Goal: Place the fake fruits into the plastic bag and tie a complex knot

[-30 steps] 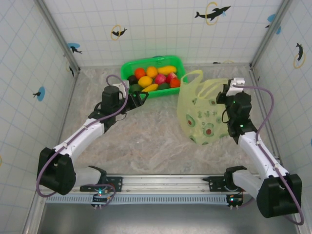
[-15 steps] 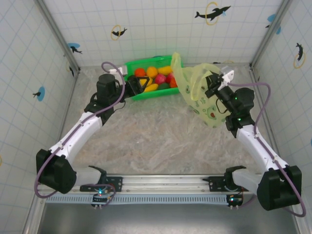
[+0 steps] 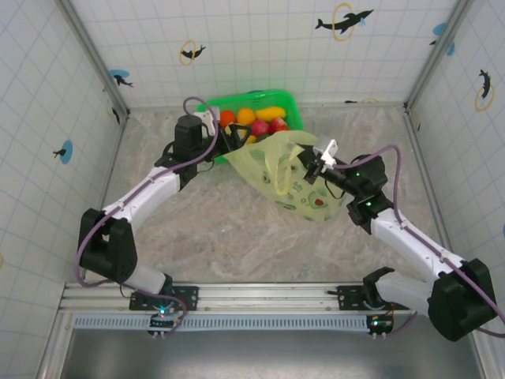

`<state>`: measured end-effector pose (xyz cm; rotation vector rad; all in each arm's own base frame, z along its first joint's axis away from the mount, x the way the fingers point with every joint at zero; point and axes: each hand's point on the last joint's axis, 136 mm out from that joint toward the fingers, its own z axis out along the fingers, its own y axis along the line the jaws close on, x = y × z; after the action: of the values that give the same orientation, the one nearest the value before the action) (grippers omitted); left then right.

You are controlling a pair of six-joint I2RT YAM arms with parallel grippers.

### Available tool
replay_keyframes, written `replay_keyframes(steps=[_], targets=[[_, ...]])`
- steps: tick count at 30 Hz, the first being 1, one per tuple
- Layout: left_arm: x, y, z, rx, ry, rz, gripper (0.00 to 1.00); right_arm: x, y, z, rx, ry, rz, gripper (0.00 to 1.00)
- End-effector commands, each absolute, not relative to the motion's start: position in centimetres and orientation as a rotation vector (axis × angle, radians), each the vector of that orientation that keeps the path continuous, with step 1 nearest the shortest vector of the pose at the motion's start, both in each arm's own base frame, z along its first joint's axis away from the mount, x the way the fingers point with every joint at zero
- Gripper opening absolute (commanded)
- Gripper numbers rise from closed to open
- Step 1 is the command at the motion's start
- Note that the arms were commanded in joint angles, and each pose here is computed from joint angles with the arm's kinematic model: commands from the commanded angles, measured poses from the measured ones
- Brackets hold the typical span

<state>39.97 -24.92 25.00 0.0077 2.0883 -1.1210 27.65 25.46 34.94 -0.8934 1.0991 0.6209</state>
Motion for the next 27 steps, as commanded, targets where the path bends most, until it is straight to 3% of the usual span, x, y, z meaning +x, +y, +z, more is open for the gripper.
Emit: replay_keyframes(steps=[1, 6, 9, 10, 14, 17, 18, 23, 27], targets=[[39.8, -23.7, 25.0, -0.052, 2.077, -1.104, 0.96, 26.4, 25.8, 34.8, -0.933, 1.043, 0.558, 0.04], [39.5, -23.3, 24.4, -0.063, 2.082, -1.101, 0.88, 25.8, 25.9, 34.2, -0.950, 1.041, 0.548, 0.03], [39.5, -23.4, 24.0, -0.076, 2.092, -1.151, 0.75, 25.7, 25.9, 34.3, -0.949, 1.039, 0.545, 0.03], [39.7, -23.4, 24.1, -0.084, 2.081, -1.175, 0.68, 25.7, 25.9, 34.3, -0.949, 1.038, 0.545, 0.02], [40.1, -23.5, 26.4, -0.054, 2.007, -1.254, 0.25, 26.1, 25.8, 34.0, -0.947, 1.061, 0.543, 0.02], [39.6, -23.4, 29.1, -0.013, 1.922, -1.261, 0.04, 27.4, 24.9, 33.9, -0.896, 1.096, 0.557, 0.03], [39.4, -23.3, 30.0, 0.002, 1.895, -1.261, 0.00, 27.8, 24.6, 34.1, -0.870, 1.103, 0.560, 0.02], [37.4, -22.5, 35.5, 0.121, 1.718, -1.219, 0.00, 32.2, 20.8, 36.0, -0.559, 1.180, 0.490, 0.04], [34.6, -21.9, 38.9, 0.256, 1.572, -1.177, 0.00, 33.0, 17.4, 38.1, -0.311, 1.124, 0.583, 0.08]])
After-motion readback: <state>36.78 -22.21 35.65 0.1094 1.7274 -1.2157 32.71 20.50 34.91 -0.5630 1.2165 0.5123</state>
